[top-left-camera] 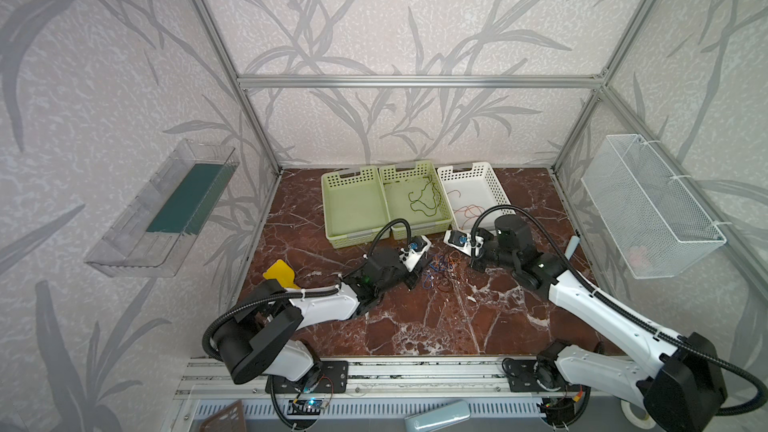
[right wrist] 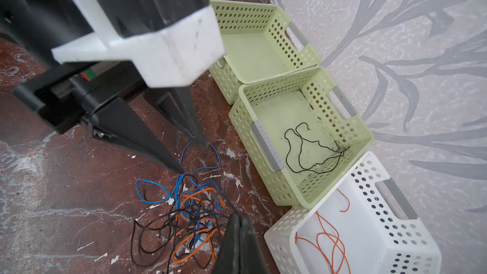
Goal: Untangle and sort cables by color
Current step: Untie the cable from multiple cables.
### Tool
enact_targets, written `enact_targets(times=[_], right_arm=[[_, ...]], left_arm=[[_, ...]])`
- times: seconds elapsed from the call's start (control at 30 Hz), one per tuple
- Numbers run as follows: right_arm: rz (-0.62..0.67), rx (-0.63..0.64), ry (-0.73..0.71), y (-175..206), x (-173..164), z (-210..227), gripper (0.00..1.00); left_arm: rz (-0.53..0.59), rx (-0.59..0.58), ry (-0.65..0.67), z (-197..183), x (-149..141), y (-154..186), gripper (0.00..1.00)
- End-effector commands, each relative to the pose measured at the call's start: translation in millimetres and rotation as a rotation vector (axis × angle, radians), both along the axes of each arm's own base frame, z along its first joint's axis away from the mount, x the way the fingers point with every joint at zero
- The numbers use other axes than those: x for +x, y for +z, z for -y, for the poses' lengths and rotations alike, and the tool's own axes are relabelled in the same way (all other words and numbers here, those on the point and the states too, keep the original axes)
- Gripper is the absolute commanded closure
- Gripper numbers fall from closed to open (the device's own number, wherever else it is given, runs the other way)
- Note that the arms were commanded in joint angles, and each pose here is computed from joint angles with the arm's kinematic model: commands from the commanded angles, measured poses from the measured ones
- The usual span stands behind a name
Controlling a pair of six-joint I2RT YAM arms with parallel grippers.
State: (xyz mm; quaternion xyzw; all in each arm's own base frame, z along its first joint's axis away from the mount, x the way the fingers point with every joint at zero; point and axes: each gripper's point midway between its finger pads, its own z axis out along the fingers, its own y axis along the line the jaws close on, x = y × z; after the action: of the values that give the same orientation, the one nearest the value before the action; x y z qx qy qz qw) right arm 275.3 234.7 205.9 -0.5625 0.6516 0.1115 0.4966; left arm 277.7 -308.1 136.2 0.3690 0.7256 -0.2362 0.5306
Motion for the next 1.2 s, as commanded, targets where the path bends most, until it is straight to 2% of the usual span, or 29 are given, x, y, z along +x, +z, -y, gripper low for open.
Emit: enact_targets(times=[0.0, 0.1, 0.2, 0.3, 0.53, 0.67, 1.0, 1.1, 1.17], right_arm=[[0.078, 0.050, 0.040, 36, -3, -4, 1.00], [0.105, 0.050, 0.091, 47, -11, -7, 1.00], [0.133, 0.052, 0.149, 56, -20, -9, 1.00], [0.172, 0.045, 0.169, 63, -25, -8, 1.00], [0.220, 0.061, 0.134, 82, -19, -5, 1.00], [0.222, 0.089, 0.116, 86, -15, -7, 1.00], [0.235, 0.150, 0.102, 91, -11, -10, 1.00], [0.228, 0.170, 0.095, 90, -8, -11, 1.00], [0.227, 0.186, 0.081, 92, -6, -9, 1.00]], left_arm=[[0.026, 0.011, -0.004, 1, 4, 8, 0.65], [0.023, -0.015, 0.008, 3, 6, 10, 0.63], [0.027, -0.067, 0.059, 2, 16, 19, 0.55], [0.014, -0.096, 0.086, 0, 23, 26, 0.52], [-0.028, -0.111, -0.015, 13, 11, 18, 0.49], [-0.073, -0.133, -0.080, 25, 4, 11, 0.54], [-0.093, -0.166, -0.155, 50, 3, 6, 0.56], [-0.075, -0.195, -0.136, 53, 10, 5, 0.66], [-0.064, -0.202, -0.124, 53, 13, 4, 0.77]])
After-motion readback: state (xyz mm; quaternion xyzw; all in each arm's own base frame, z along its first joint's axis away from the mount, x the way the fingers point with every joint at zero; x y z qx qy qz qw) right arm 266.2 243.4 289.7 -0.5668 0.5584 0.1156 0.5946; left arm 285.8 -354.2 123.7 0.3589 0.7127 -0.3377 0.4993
